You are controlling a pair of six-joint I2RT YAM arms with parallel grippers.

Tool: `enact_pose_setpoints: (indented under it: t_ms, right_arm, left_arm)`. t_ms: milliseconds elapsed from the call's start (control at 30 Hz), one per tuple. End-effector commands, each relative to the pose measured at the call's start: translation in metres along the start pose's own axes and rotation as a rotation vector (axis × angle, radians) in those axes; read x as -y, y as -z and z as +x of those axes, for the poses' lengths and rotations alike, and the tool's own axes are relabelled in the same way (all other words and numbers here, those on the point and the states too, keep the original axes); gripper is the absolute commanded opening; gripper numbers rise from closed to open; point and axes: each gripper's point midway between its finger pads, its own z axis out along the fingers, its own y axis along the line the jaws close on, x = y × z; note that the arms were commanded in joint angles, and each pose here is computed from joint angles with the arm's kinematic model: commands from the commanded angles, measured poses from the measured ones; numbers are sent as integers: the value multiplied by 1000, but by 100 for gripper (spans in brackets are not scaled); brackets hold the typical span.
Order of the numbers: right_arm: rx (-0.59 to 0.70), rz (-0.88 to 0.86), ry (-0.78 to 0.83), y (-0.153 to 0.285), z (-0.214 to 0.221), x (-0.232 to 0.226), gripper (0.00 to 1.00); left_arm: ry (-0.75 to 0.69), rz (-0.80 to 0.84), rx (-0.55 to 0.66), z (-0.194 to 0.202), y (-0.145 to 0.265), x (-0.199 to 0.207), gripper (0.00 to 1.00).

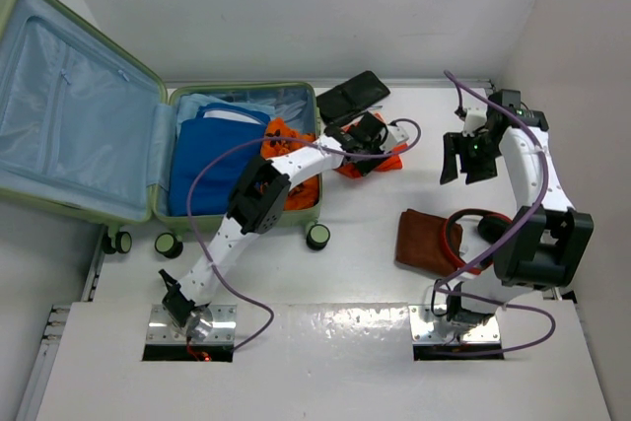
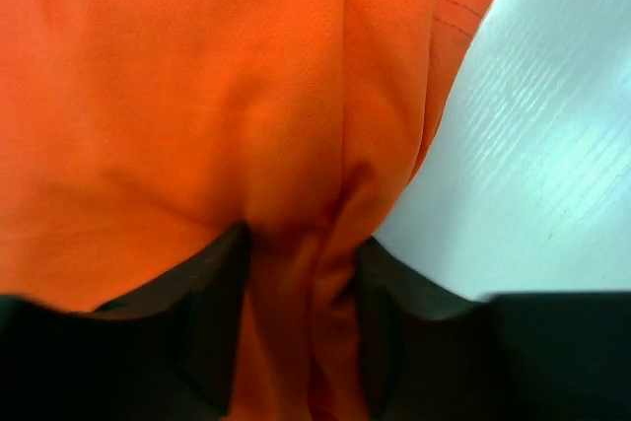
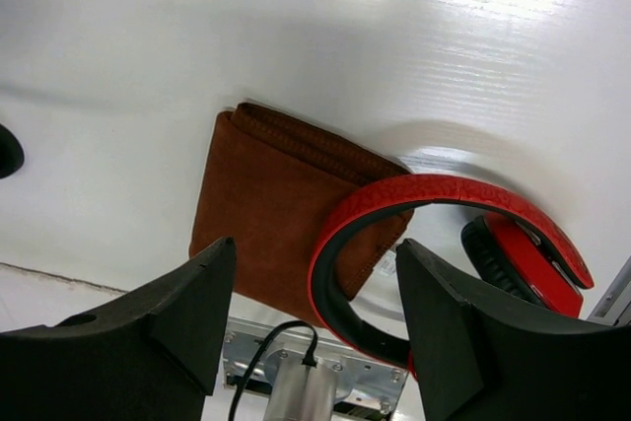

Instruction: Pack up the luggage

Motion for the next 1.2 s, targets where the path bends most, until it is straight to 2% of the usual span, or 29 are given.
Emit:
enact_pose_setpoints:
  t_ms: [0, 133, 233, 400, 433, 533, 567, 733, 833, 867, 967, 1067, 1167]
  right_arm:
    - [33, -4, 8, 7, -11, 1, 66]
    - [32, -9, 5, 5, -14, 1, 66]
    - [26, -19, 1, 4, -16, -1, 66]
    - [28, -41, -24, 0, -21, -5, 66]
    - [30, -50, -22, 0, -22, -7, 66]
    - [35, -67, -16, -1, -24, -13, 66]
    - [36, -68, -14, -2, -24, -14, 66]
    - [34, -76, -1, -3, -24, -20, 66]
    - [34, -79, 5, -4, -25, -22, 66]
    - [34, -79, 6, -3, -25, -22, 66]
    - [34, -79, 17, -4, -28, -25, 66]
    - [29, -83, 18, -7, -30, -26, 66]
    - [24, -90, 24, -10, -31, -30, 66]
  left_arm:
    - [-26, 97, -347, 110, -18, 41, 44]
    - [-5, 209, -313, 104, -15, 61, 12]
    - [4, 282, -208, 66, 3, 69, 0]
    - [63, 332, 81, -48, 62, 51, 0]
    - [95, 346, 164, -80, 83, 42, 0]
    - [151, 320, 349, -139, 147, 14, 0]
    - [165, 301, 383, -147, 161, 2, 0]
    - [265, 207, 501, -162, 221, -54, 0]
    - [358, 87, 537, -154, 247, -112, 0]
    - [397, 9, 571, -150, 267, -147, 0]
    - [488, -166, 610, -128, 307, -216, 0]
    - [467, -357, 618, -103, 338, -266, 0]
    - [414, -490, 563, -73, 339, -300, 0]
